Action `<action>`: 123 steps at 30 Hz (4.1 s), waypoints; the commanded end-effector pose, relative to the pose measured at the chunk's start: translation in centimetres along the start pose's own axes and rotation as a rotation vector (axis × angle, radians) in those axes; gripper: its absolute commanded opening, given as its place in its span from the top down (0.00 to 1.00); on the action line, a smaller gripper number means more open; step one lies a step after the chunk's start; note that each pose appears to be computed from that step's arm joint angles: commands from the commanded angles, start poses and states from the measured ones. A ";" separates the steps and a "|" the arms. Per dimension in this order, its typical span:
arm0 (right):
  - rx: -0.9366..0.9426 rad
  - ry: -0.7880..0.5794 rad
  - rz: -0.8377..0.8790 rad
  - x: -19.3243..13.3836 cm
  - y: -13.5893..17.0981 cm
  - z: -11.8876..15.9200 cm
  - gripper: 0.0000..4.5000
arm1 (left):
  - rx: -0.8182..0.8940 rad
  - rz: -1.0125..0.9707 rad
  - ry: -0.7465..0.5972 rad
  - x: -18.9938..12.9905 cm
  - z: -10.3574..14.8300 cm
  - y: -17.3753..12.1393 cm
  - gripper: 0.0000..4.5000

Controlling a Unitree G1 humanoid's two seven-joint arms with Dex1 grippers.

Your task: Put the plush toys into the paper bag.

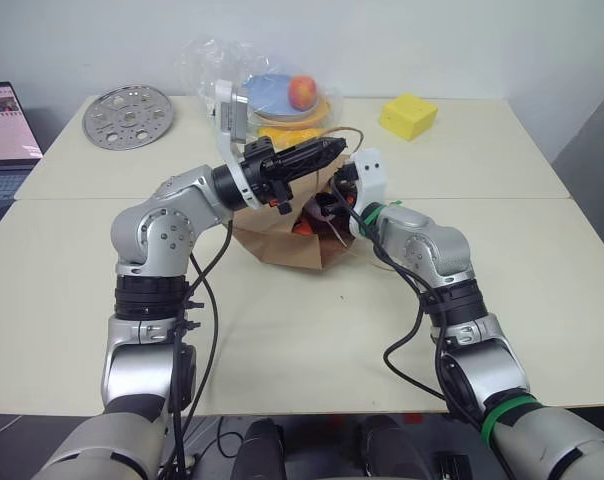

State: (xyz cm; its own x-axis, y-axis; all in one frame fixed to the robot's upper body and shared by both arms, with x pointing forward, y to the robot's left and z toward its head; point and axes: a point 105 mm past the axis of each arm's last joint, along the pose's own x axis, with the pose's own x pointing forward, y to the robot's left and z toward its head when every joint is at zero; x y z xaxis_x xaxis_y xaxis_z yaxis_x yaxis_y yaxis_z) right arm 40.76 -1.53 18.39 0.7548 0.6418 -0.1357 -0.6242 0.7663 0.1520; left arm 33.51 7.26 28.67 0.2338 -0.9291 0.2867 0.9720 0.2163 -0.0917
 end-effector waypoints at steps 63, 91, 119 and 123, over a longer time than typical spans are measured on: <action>0.882 -0.174 -0.135 -13.3 -1.4 -4.0 0.99 | 0.080 0.085 -0.106 -0.1 2.3 1.2 1.00; 0.894 -0.169 -0.152 -13.5 -2.5 -5.4 0.00 | 0.084 0.094 -0.100 -0.3 2.2 1.2 1.00; 0.709 -0.355 -0.035 -13.8 -2.4 1.3 0.99 | 0.099 0.112 -0.087 -0.3 2.1 1.4 1.00; 0.616 -0.450 0.104 -14.9 -0.4 6.4 0.99 | 0.115 0.095 -0.077 -0.6 3.0 1.2 1.00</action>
State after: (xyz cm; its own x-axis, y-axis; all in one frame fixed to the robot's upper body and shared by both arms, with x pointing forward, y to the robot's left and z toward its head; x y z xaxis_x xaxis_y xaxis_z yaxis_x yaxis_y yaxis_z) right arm 32.49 -11.92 23.84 0.8407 0.5052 0.1950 -0.4736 0.5111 0.7173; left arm 35.30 8.79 29.42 0.3583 -0.8730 0.3308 0.9323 0.3531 -0.0780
